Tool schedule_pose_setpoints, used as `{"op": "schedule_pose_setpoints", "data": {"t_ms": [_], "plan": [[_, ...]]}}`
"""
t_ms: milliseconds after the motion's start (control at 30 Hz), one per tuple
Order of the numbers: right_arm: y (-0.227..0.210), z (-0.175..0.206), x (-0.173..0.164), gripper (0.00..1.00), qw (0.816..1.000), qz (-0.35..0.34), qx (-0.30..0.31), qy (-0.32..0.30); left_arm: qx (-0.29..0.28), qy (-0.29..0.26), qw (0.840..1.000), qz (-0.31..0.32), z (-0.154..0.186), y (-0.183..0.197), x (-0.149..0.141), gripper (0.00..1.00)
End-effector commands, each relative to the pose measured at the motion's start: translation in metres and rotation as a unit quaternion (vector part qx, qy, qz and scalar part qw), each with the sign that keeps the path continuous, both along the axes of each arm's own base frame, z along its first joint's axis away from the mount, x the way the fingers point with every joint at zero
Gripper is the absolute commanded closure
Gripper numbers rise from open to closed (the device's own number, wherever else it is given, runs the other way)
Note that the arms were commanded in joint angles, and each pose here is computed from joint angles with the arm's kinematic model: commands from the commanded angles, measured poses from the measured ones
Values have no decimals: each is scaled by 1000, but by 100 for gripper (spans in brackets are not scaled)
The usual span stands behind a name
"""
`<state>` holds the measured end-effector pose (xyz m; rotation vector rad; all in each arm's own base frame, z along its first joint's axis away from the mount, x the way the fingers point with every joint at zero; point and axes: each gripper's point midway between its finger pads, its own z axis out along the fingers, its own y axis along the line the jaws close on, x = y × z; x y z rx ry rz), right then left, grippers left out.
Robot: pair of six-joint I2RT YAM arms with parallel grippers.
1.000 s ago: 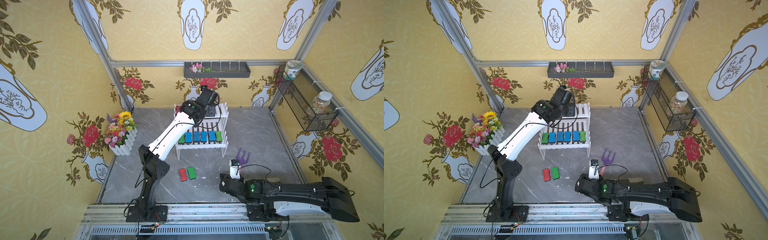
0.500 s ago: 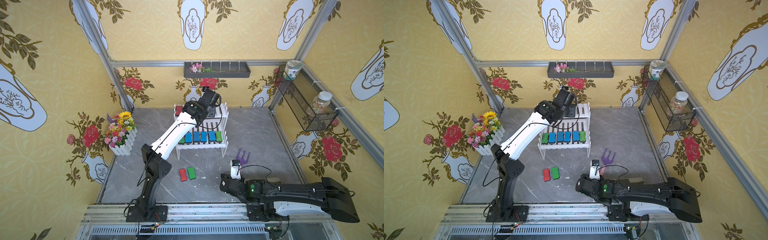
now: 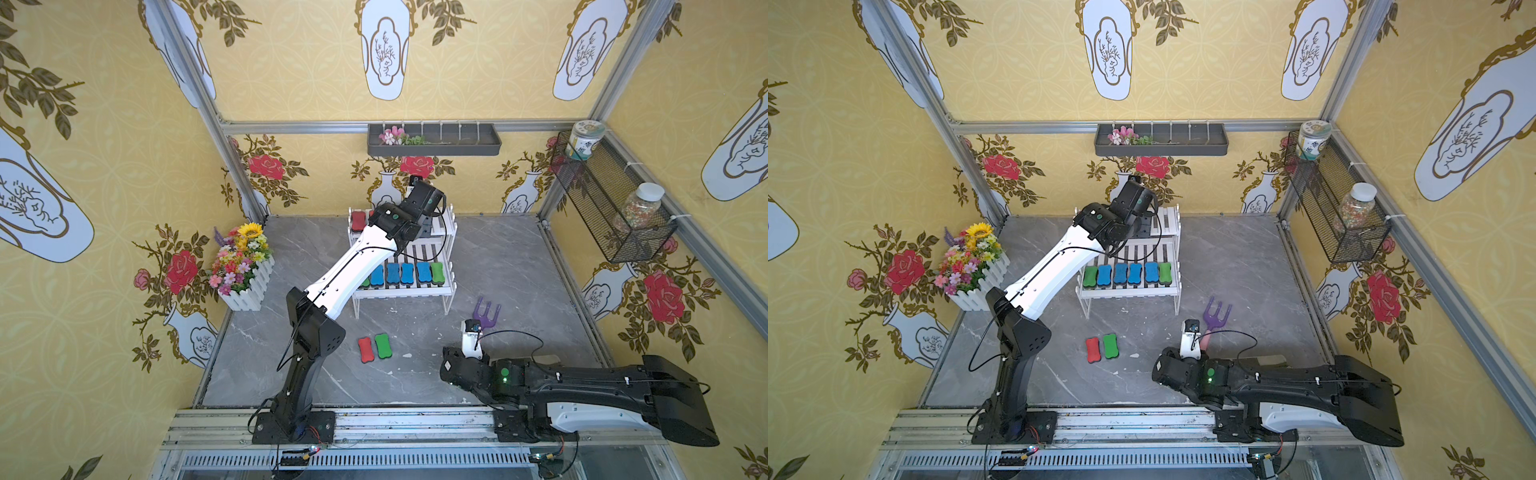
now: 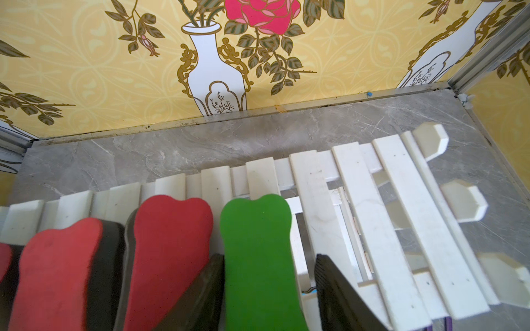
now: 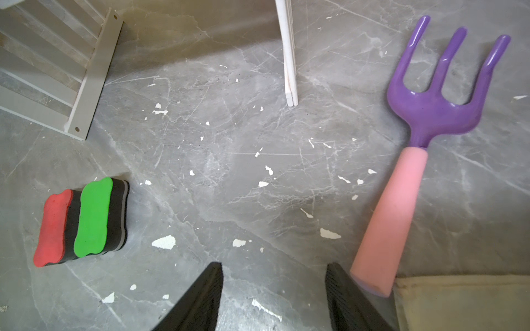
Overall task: Remove the whiteboard erasers from the shelf
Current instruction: Pick up the whiteboard eraser from the shelf.
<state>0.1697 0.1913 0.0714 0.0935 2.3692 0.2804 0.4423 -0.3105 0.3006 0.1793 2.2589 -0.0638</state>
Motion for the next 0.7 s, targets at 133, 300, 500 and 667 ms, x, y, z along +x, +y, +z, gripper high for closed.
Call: {"op": "schedule_pose_setpoints", "data": {"t_ms": [133,300,500,667], "plan": [[3,4,3,38,1000,-4,7,-4,6,-11,1000,5,5,3,2,52],[2,5,3,38,1000,-6,6,-4,-18,-23,1000,-3,20,-1,1,55],[0,8,4,38,1000,-12,10,-6,-59,-36,998,-8,44,-3,-5,58],[-2,14,6,38,1000,-19,14,-11,-105,-43,994,-6,69,2,-21,59]]}}
